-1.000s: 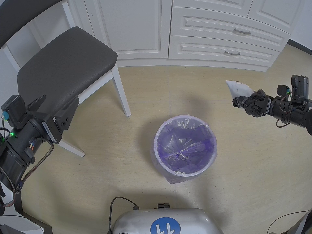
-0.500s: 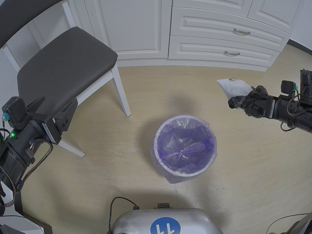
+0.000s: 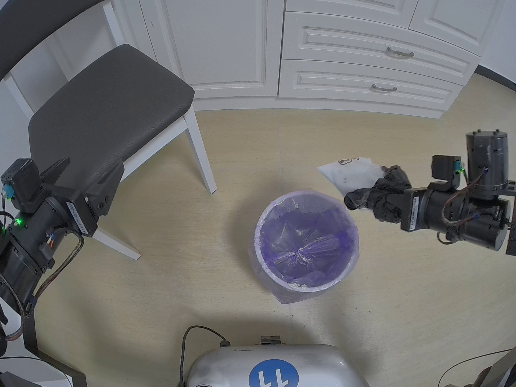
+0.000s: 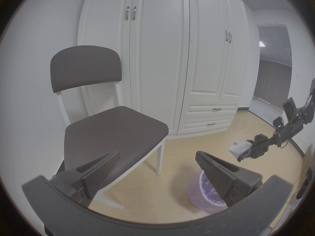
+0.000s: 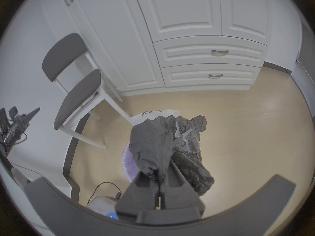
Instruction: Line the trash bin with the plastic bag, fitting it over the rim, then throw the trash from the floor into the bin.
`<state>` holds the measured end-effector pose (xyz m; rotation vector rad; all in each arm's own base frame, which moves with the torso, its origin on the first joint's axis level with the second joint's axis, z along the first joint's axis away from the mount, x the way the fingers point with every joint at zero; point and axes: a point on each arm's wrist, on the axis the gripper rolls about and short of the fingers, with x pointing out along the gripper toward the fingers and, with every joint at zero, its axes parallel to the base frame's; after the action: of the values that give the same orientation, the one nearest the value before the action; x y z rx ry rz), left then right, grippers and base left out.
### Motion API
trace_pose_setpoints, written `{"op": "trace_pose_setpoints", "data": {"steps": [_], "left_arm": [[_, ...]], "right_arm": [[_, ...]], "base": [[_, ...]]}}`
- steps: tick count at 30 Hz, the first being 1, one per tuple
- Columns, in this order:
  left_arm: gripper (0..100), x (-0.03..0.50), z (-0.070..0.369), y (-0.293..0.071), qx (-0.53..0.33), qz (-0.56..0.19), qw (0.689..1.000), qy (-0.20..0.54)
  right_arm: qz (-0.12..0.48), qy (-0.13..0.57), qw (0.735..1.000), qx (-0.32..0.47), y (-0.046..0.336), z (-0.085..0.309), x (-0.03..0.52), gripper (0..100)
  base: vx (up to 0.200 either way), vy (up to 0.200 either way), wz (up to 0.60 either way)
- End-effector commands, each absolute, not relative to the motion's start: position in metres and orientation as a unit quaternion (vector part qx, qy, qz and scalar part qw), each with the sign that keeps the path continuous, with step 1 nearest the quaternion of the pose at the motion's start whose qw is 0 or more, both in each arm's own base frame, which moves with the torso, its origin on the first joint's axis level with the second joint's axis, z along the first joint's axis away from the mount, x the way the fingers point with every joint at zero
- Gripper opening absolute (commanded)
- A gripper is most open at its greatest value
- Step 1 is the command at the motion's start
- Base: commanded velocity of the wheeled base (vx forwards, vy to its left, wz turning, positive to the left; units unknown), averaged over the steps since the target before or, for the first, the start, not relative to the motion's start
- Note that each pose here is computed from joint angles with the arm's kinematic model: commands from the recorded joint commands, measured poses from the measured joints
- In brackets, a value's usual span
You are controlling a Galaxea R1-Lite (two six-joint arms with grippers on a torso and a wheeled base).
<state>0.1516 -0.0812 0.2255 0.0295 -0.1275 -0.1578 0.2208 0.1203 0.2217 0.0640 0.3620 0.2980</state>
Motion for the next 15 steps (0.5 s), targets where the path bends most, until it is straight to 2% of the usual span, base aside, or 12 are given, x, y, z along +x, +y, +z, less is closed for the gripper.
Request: {"op": "trace_pose_setpoints", "data": {"steps": [1, 15], "left_arm": [[100, 0.153, 0.225, -0.080, 0.018, -0.075, 0.995, -0.062], [100, 0.152, 0.222, -0.080, 0.021, -0.075, 0.995, -0.057]], "right_arm": [[0.163, 0.214, 0.963, 0.014, 0.147, 0.195, 0.234, 0], [0.182, 0.264, 0.947, -0.004, 0.170, 0.165, 0.238, 0]], "base": [[0.000, 0.000, 0.00], [0.000, 0.000, 0.00]]}}
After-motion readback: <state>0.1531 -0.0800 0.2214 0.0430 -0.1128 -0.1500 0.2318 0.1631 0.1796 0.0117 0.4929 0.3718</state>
